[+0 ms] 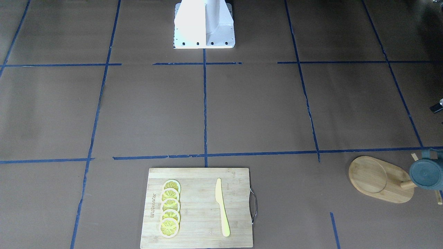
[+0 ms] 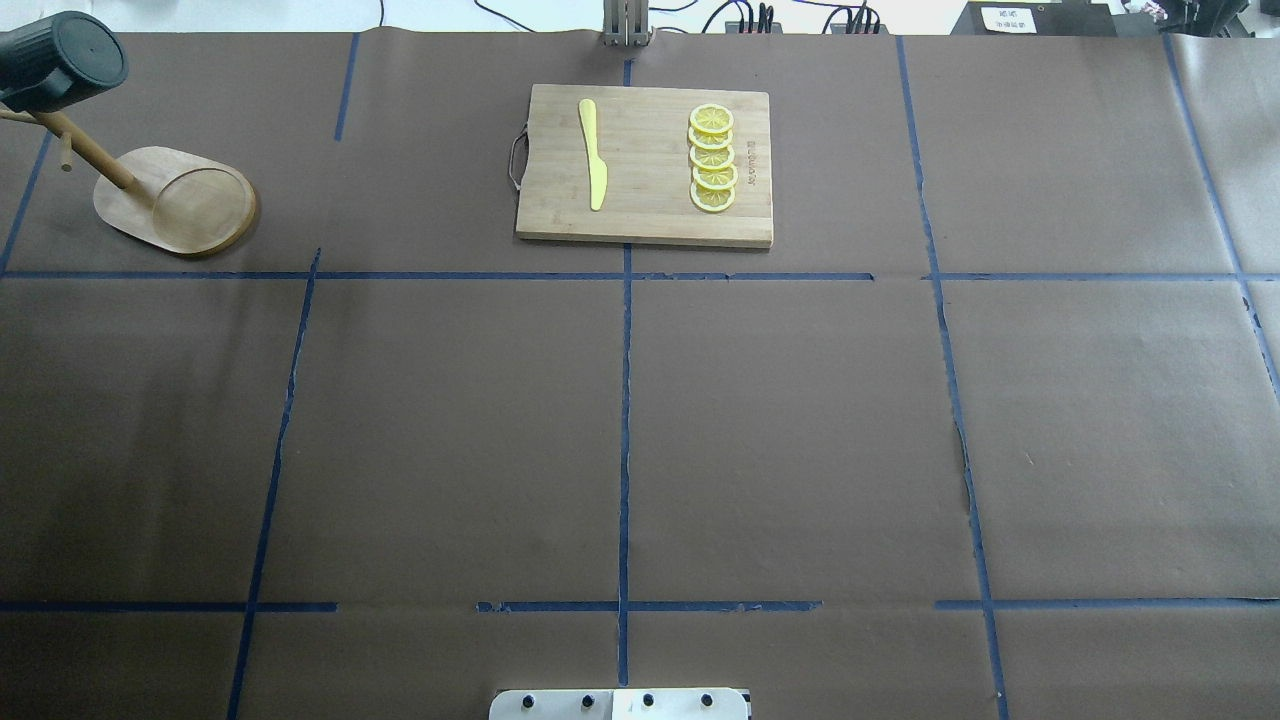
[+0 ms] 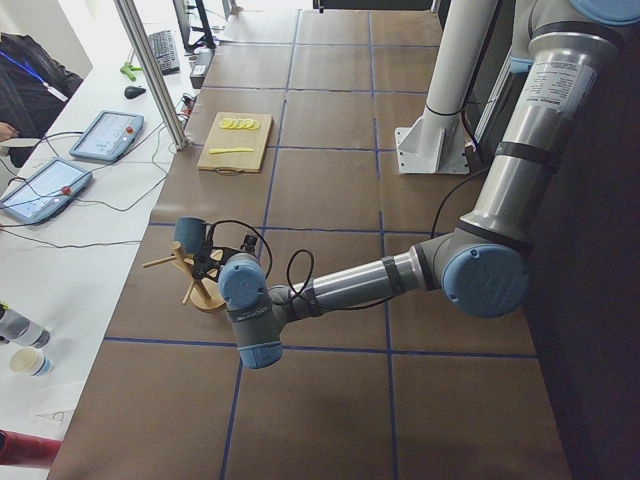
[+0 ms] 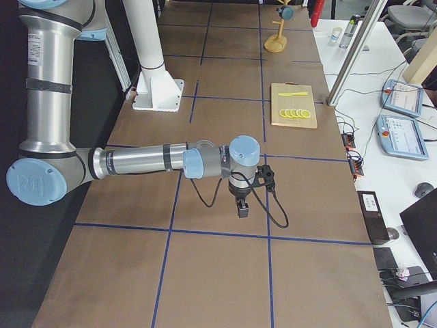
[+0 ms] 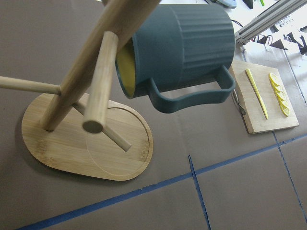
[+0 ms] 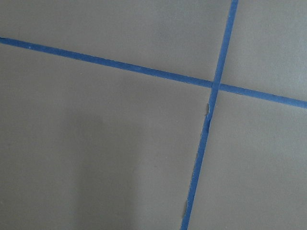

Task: Hang cup on storage rack
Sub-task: 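Open the left gripper and withdraw it from the hanging mug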

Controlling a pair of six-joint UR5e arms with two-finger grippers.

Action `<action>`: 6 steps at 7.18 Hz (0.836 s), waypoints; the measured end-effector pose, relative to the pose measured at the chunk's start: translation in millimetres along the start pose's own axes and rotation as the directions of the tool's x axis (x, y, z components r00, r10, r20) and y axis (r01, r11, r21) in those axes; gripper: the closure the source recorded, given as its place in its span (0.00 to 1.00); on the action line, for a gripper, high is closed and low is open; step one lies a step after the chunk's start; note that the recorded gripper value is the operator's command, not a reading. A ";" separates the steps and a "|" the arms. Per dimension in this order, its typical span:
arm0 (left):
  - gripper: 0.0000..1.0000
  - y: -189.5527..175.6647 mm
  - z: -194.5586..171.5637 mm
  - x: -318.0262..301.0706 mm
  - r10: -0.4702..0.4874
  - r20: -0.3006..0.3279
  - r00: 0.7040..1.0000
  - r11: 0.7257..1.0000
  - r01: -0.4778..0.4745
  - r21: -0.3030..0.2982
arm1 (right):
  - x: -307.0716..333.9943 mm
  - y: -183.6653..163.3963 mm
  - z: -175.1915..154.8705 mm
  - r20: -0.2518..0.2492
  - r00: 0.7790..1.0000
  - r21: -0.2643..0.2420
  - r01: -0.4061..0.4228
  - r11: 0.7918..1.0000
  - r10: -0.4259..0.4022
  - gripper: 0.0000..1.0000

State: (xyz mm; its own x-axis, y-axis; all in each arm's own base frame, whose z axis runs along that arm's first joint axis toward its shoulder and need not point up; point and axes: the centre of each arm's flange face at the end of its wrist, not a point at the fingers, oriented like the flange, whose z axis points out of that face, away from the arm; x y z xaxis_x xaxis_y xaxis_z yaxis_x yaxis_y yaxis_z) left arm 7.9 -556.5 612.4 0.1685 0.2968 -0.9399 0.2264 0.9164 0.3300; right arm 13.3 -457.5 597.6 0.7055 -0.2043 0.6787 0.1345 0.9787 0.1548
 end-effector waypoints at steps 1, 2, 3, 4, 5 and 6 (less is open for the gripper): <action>0.01 -3.0 -0.2 -2.4 0.049 0.023 0.999 0.998 -0.049 0.031 | 0.0 0.0 0.0 0.000 1.000 0.000 0.000 1.000 0.000 0.00; 0.00 -7.7 -1.0 -7.5 0.117 0.066 0.991 0.991 -0.121 0.064 | 0.0 0.0 0.0 0.000 1.000 0.000 0.000 1.000 0.000 0.00; 0.00 -14.5 -5.0 -17.8 0.209 0.132 0.969 0.973 -0.219 0.073 | 0.1 0.2 0.1 0.000 1.000 0.000 0.000 1.000 0.000 0.00; 0.00 -19.8 -14.3 -34.1 0.294 0.212 0.932 0.949 -0.311 0.055 | 0.3 0.8 0.4 0.001 1.000 -0.001 -0.001 1.000 0.001 0.00; 0.00 -19.5 -23.2 -56.4 0.370 0.302 0.878 0.921 -0.390 0.006 | 0.5 1.2 0.7 0.001 1.000 -0.002 -0.001 1.000 0.001 0.00; 0.00 -16.9 -29.8 -78.1 0.429 0.372 0.823 0.897 -0.437 -0.066 | 0.5 1.3 0.7 0.002 1.000 -0.002 -0.001 1.000 0.001 0.00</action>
State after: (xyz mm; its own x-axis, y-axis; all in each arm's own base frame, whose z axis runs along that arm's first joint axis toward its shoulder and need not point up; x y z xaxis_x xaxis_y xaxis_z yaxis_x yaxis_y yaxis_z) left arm -37.7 -587.1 677.7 0.5927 0.5374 -0.6000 0.0665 0.7097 0.7013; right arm 13.3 -456.3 598.7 0.7046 -0.2031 0.6799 0.1349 0.9790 0.1526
